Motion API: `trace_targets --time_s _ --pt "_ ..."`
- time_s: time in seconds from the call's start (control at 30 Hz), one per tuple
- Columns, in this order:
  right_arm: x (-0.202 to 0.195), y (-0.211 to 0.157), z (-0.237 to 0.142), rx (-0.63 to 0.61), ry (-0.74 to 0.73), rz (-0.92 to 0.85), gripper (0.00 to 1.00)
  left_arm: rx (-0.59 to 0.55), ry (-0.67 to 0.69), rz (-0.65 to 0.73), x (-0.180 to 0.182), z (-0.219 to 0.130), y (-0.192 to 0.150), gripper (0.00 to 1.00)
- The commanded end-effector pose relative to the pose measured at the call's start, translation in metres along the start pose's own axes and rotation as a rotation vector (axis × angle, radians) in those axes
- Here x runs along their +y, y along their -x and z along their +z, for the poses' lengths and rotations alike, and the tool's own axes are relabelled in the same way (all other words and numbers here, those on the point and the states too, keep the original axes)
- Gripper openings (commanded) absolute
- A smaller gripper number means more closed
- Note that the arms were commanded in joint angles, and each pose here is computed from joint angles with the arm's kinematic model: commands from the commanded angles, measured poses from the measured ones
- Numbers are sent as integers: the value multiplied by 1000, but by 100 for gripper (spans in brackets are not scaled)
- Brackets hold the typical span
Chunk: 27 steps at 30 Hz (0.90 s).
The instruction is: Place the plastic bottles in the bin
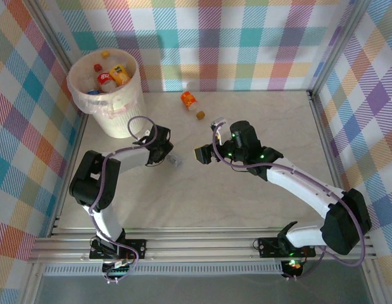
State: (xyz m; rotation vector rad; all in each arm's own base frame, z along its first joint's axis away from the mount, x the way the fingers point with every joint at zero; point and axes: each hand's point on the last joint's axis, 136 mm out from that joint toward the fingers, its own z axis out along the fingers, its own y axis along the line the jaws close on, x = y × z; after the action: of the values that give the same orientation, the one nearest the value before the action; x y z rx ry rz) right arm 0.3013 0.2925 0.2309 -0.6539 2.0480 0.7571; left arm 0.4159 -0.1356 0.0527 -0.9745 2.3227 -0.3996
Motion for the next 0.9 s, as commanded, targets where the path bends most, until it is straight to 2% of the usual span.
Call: trace_targets --time_s 0.0,0.2,0.57,0.87 --pt "3 16 1 -44 18 15 100 -35 -86 29 -16 -22 13 49" --pt "6 17 9 -42 44 51 100 -56 -152 77 -23 -45 19 49" --pt "12 18 40 24 108 236 100 -103 -300 183 -40 -98 37 50" --pt "37 17 58 43 254 302 100 -170 -454 266 -58 -156 66 50"
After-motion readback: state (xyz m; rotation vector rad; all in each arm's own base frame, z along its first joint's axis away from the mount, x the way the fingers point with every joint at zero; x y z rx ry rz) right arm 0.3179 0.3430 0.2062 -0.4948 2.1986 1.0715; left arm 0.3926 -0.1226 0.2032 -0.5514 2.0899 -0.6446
